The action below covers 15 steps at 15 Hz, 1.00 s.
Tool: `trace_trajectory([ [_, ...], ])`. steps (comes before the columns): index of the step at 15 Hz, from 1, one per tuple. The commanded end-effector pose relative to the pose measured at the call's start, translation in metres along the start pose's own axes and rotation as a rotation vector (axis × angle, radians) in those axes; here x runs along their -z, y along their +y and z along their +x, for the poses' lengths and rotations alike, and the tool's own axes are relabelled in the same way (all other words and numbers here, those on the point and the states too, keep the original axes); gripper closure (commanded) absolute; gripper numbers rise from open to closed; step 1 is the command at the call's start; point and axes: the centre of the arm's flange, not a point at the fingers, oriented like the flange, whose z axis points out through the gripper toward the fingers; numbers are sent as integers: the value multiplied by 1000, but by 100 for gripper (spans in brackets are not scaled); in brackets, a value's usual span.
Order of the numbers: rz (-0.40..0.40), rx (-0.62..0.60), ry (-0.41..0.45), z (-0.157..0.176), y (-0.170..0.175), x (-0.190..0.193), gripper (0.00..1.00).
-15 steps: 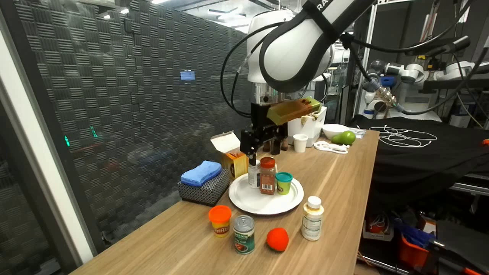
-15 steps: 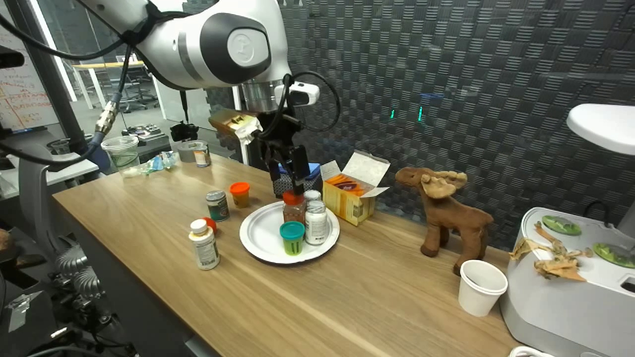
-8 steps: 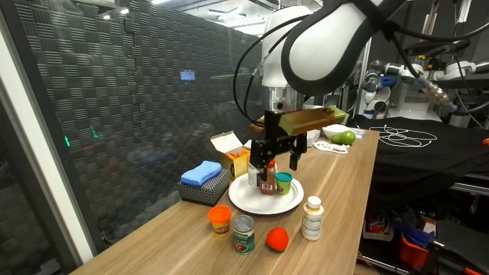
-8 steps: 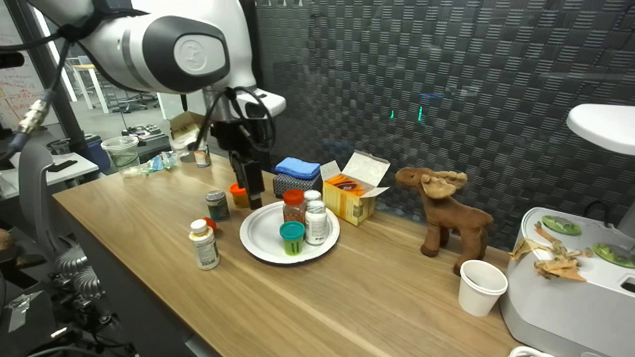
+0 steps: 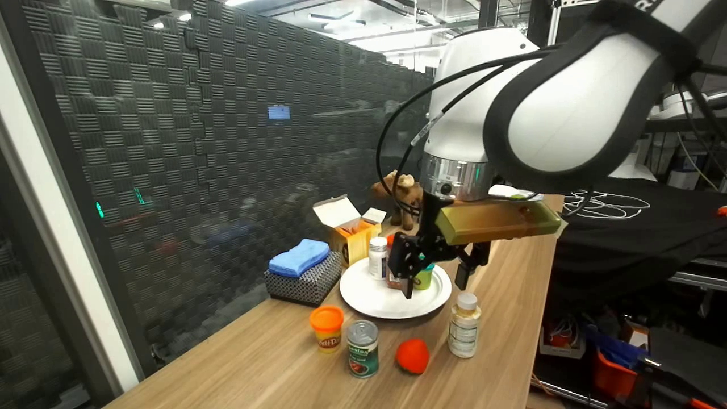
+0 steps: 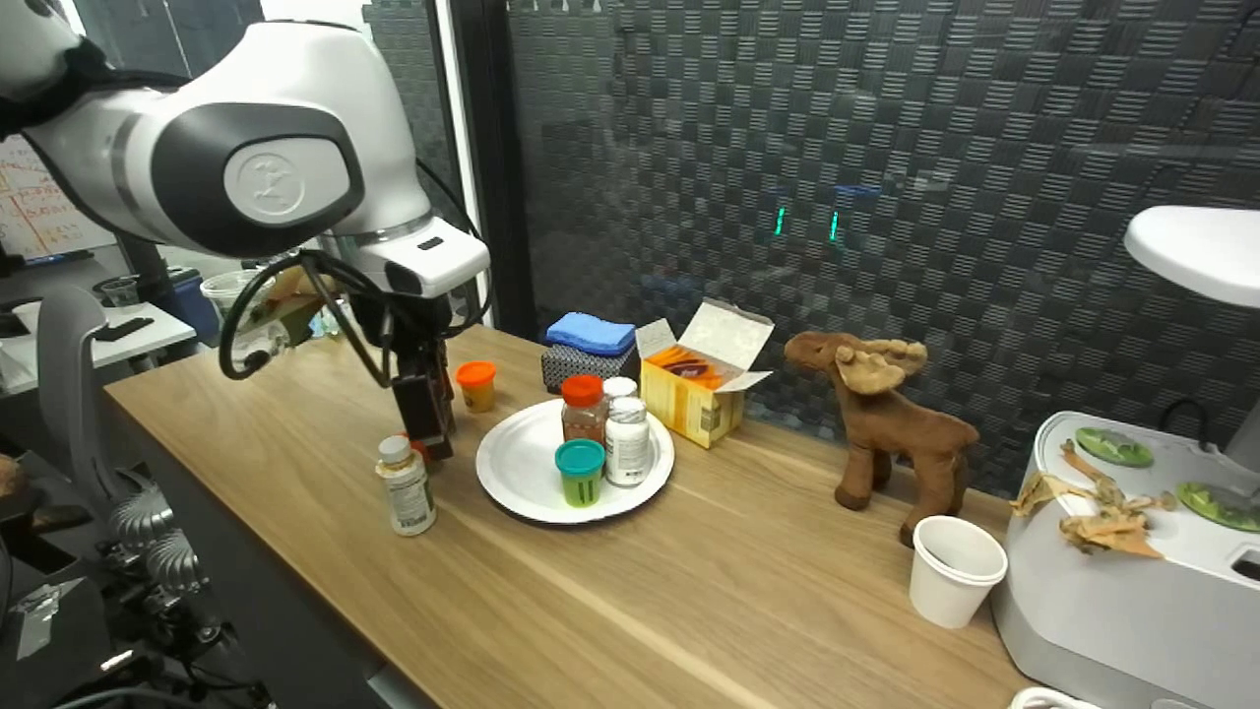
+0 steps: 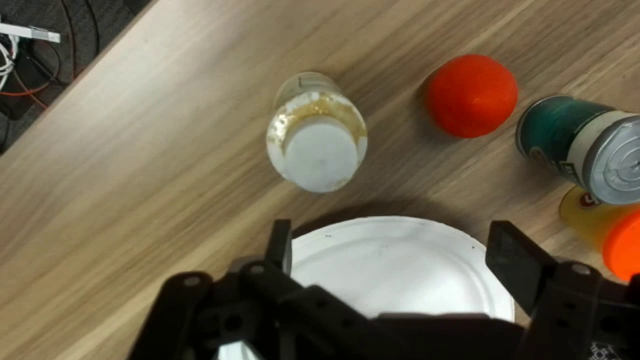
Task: Pick up the objects from the countertop and put them on the white plate.
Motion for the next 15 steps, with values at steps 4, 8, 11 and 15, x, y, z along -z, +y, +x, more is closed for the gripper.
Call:
trace_trajectory([
  [4,-36,-106,81,-19,28,17,0],
  [8,-56,-95,65,-19,32,22,0],
  [11,-69,-85,40,-18,31,21,29],
  [15,-91,-66,17,-21,26,18,54],
])
